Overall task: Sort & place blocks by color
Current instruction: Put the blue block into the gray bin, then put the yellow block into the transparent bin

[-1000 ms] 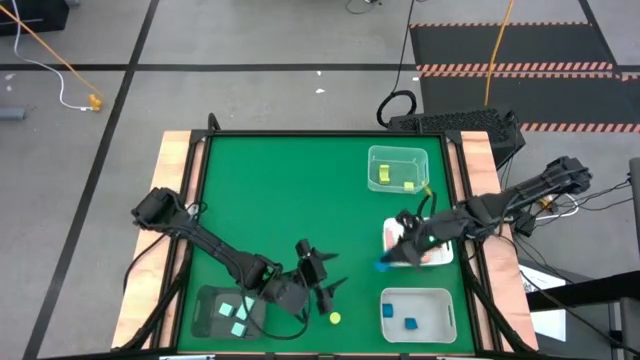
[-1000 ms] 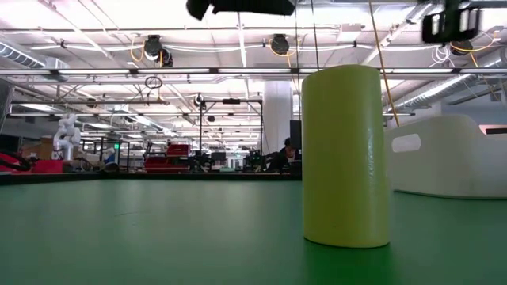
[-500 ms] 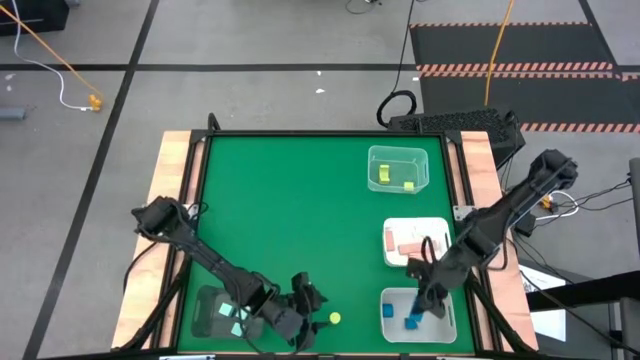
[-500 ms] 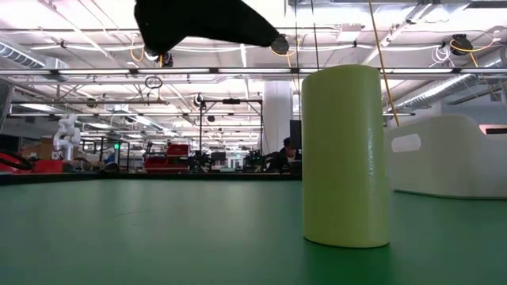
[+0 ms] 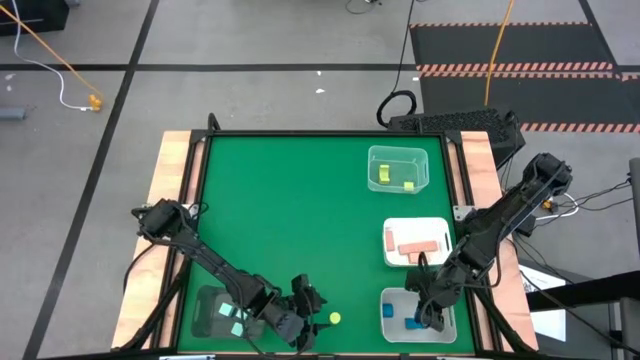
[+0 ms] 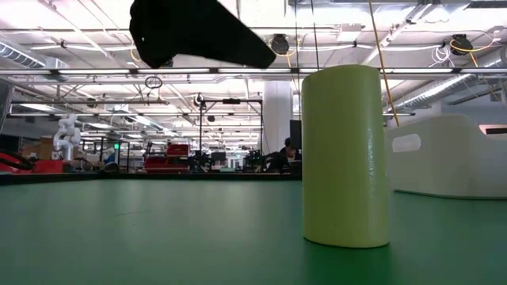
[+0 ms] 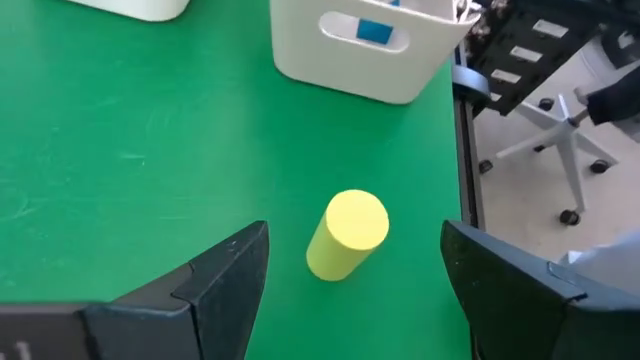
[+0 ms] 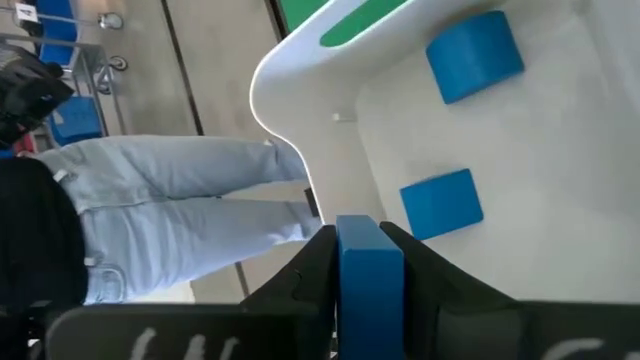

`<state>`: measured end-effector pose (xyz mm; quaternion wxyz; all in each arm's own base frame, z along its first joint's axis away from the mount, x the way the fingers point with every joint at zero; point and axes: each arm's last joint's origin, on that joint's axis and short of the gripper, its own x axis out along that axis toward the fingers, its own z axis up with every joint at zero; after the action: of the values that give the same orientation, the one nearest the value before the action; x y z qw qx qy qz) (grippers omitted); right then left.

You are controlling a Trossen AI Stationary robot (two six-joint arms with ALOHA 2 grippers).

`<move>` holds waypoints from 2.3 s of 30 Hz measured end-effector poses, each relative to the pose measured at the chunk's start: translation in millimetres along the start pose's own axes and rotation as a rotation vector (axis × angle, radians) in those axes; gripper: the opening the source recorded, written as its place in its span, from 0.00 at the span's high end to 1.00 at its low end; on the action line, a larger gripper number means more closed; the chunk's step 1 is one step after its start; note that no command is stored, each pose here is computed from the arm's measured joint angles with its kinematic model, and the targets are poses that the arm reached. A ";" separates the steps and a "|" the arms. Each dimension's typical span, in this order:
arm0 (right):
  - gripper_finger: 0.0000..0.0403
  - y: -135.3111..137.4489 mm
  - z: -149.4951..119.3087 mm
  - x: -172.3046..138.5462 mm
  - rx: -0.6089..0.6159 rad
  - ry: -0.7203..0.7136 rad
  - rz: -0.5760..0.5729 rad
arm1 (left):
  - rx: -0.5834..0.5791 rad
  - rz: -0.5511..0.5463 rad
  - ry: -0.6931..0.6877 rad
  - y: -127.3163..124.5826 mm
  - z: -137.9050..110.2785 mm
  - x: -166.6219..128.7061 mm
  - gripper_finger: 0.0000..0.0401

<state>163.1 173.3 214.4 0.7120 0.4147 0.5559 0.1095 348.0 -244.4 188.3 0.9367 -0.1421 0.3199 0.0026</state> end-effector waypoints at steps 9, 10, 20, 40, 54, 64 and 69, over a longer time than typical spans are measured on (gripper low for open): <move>0.70 -0.1 0.7 0.0 -0.043 -0.026 -0.006 | 0.071 -0.010 -0.011 -2.1 -2.1 2.7 0.26; 0.67 -0.1 0.8 0.0 -0.044 -0.026 -0.006 | 0.092 -0.010 -0.011 -2.1 -3.5 4.8 0.26; 0.53 0.8 0.8 -0.1 -0.047 -0.023 0.004 | 0.212 0.000 -0.054 -1.9 -15.6 26.9 0.26; 0.53 1.5 1.1 -0.2 -0.050 -0.025 0.011 | 0.195 0.035 -0.056 11.1 -24.7 52.1 0.46; 0.53 1.7 1.2 -0.9 -0.067 -0.022 0.014 | 0.040 -0.035 -0.111 7.9 -13.1 49.6 0.68; 0.54 5.8 8.1 -28.1 -0.063 -0.101 0.098 | 0.154 0.130 -0.322 16.5 40.1 12.4 0.68; 0.54 4.2 25.0 -49.9 -0.139 -0.372 0.085 | -0.012 0.138 -0.440 34.8 81.1 -10.9 0.68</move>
<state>168.6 133.5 253.3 0.8240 0.4009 0.3879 0.0991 384.5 -188.4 246.9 0.9807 -0.1215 0.1170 0.0993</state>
